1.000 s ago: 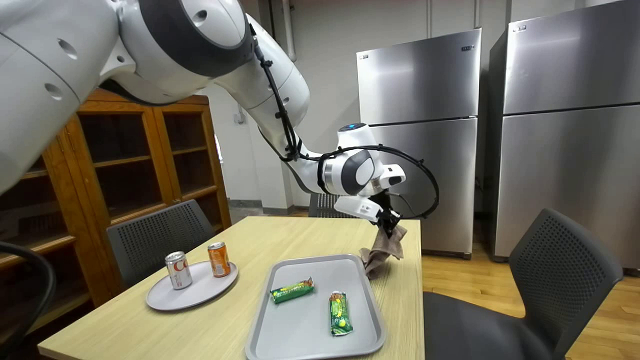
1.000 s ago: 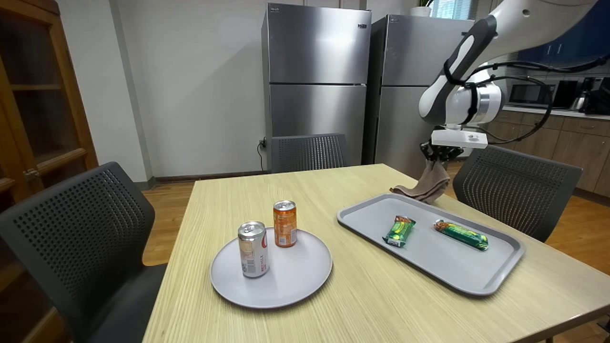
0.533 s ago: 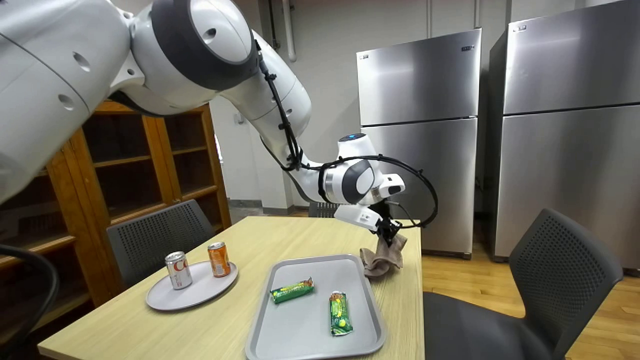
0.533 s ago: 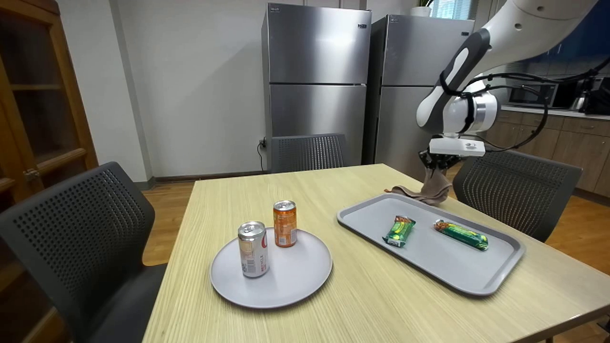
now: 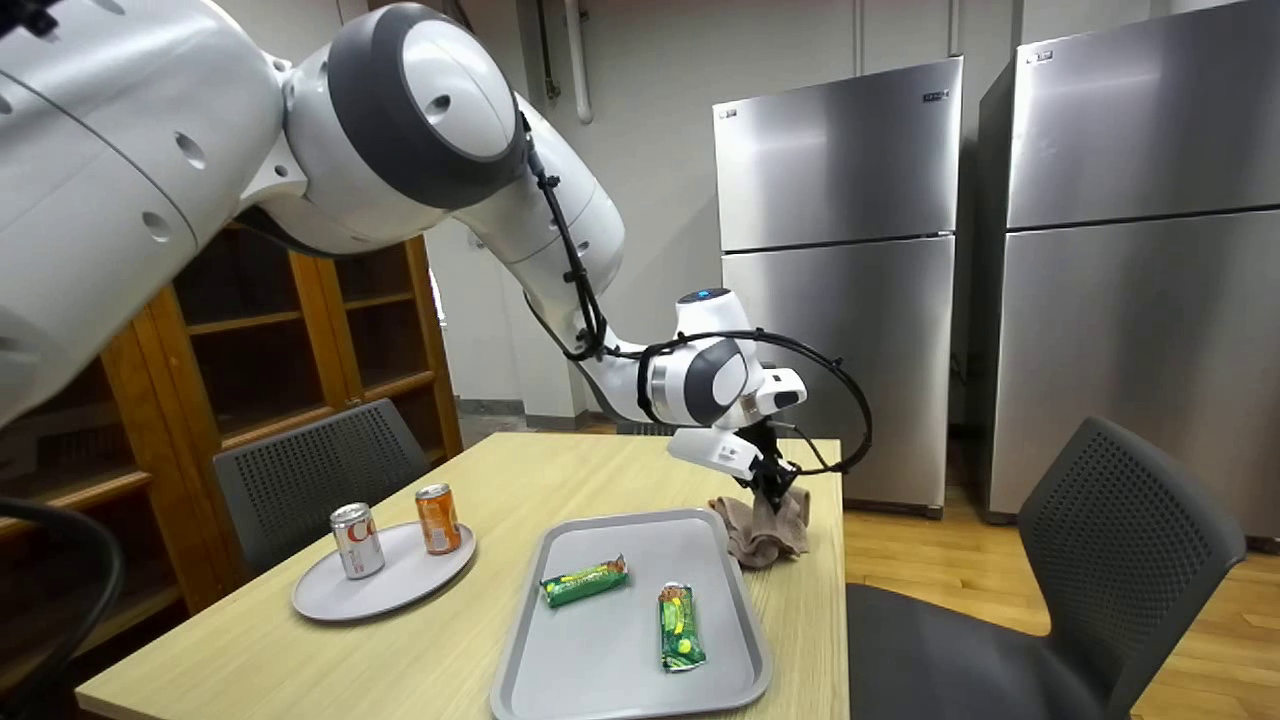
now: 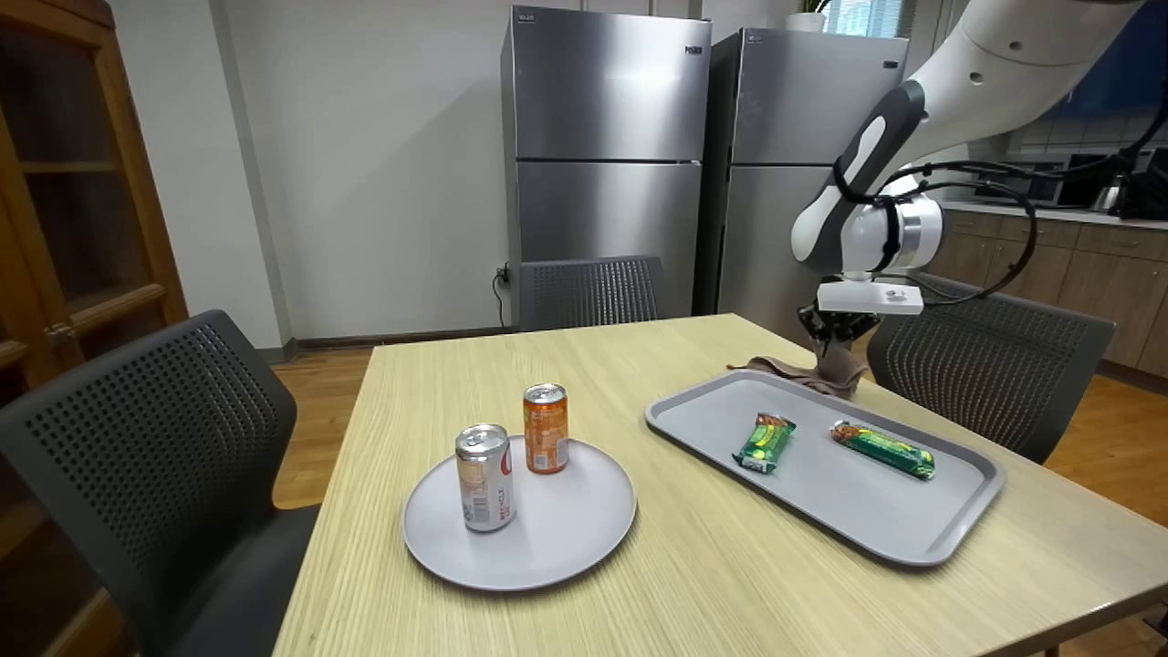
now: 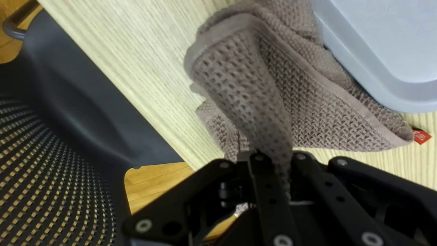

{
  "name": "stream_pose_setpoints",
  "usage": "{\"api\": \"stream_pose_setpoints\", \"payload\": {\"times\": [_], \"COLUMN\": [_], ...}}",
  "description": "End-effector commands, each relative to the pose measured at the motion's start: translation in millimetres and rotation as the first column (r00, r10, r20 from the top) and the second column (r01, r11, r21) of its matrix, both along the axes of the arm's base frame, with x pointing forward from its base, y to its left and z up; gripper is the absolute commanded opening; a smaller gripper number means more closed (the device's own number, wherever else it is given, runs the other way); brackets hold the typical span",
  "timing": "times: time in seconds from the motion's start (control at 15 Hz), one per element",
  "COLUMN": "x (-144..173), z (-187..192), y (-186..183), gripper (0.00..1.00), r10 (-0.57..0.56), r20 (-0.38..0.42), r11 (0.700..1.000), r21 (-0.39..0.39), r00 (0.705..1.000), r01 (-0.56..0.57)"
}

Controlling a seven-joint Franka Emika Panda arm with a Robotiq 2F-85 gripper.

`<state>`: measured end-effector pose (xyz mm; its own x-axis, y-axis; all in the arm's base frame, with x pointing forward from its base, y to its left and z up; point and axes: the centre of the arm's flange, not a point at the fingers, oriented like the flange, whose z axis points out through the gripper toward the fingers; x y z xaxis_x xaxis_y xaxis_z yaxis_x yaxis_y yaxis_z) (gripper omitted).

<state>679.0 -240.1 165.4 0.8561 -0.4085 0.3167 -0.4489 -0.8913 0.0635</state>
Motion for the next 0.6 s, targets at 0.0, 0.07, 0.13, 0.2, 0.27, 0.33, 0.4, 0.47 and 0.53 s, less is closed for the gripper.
{"api": "stream_pose_setpoints", "payload": {"times": [0.0, 0.07, 0.13, 0.2, 0.27, 0.33, 0.4, 0.47, 0.53], "x": [13.5, 13.4, 13.4, 13.6, 13.9, 13.8, 13.7, 13.8, 13.7], "z": [-3.3, -3.6, -2.6, -1.6, -0.4, 2.0, 4.7, 6.9, 9.8], "y": [2.6, 3.1, 3.9, 4.4, 4.9, 5.6, 6.6, 7.2, 8.3], "gripper": [0.35, 0.41, 0.47, 0.56, 0.62, 0.71, 0.77, 0.84, 0.92], "r10": [-0.015, -0.014, -0.011, -0.009, -0.007, -0.004, -0.001, 0.001, 0.005], "r20": [-0.032, -0.034, -0.032, -0.031, -0.029, -0.024, -0.019, -0.015, -0.009], "r11": [1.0, 1.0, 1.0, 1.0, 1.0, 1.0, 1.0, 1.0, 1.0], "r21": [-0.011, -0.01, -0.008, -0.007, -0.007, -0.005, -0.004, -0.003, -0.002], "r00": [0.999, 0.999, 0.999, 0.999, 1.0, 1.0, 1.0, 1.0, 1.0], "r01": [0.015, 0.013, 0.011, 0.009, 0.007, 0.004, 0.001, -0.001, -0.005]}}
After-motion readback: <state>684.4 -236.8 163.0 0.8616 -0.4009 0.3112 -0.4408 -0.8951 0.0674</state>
